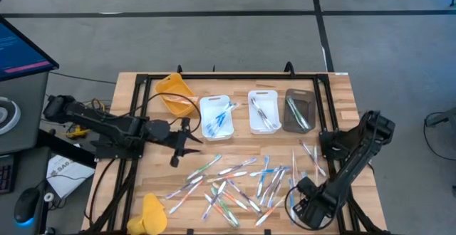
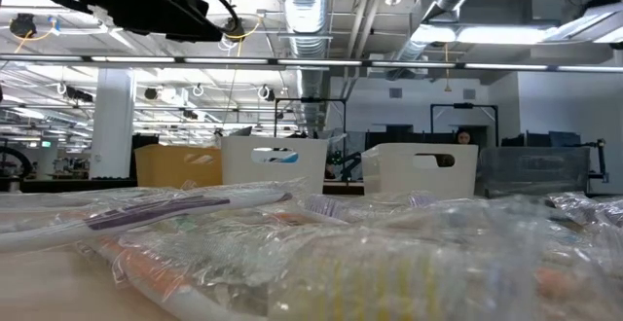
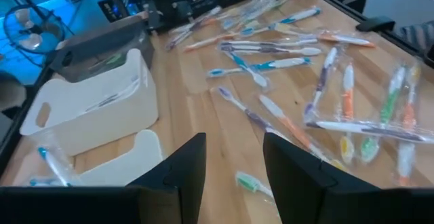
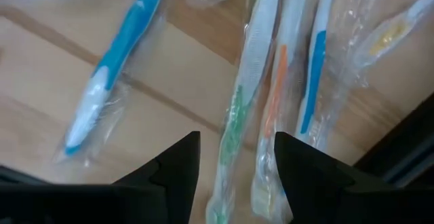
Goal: Pick & Place Toothbrushes
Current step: Put the bottom right green toothbrush into the black bin
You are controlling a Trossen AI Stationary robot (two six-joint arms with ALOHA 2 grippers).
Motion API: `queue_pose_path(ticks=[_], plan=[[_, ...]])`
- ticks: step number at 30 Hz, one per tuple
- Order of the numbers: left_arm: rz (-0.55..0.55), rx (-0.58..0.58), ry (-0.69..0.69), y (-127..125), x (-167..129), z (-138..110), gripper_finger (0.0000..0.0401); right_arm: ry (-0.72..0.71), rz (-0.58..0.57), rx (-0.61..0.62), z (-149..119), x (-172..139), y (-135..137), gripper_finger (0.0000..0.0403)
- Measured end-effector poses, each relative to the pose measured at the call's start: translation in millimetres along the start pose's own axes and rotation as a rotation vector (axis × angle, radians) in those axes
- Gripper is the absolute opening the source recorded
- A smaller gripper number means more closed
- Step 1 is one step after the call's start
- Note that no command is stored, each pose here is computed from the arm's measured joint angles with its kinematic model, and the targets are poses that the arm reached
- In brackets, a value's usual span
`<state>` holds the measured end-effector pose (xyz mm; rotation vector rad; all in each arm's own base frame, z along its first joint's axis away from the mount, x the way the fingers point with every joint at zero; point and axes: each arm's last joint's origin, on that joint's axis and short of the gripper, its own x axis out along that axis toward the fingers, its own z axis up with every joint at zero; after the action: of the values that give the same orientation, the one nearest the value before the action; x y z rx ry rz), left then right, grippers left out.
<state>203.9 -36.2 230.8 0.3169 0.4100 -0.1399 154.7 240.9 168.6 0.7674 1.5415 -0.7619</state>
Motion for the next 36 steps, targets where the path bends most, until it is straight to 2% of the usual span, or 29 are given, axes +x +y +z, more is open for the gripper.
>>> queue_pose_path(ticks=[4,11,14,25,29,36], plan=[[0.020,-0.009,-0.007,4,0,0,0.0141,-0.008,-0.016,0.000,0,6,2,0.0179],[0.050,-0.022,-0.037,10,0,2,0.0141,0.012,0.051,-0.002,-2,10,12,0.0179],[0.059,-0.024,-0.041,12,1,3,0.0141,0.003,0.046,0.007,1,17,16,0.0180],[0.080,0.083,-0.076,14,0,6,0.0141,0.022,0.053,0.043,7,21,22,0.0176],[0.084,0.123,-0.087,15,0,7,0.0141,-0.015,0.066,0.048,9,21,23,0.0178],[0.070,0.149,-0.106,14,0,9,0.0141,-0.016,0.092,0.052,10,20,26,0.0175]])
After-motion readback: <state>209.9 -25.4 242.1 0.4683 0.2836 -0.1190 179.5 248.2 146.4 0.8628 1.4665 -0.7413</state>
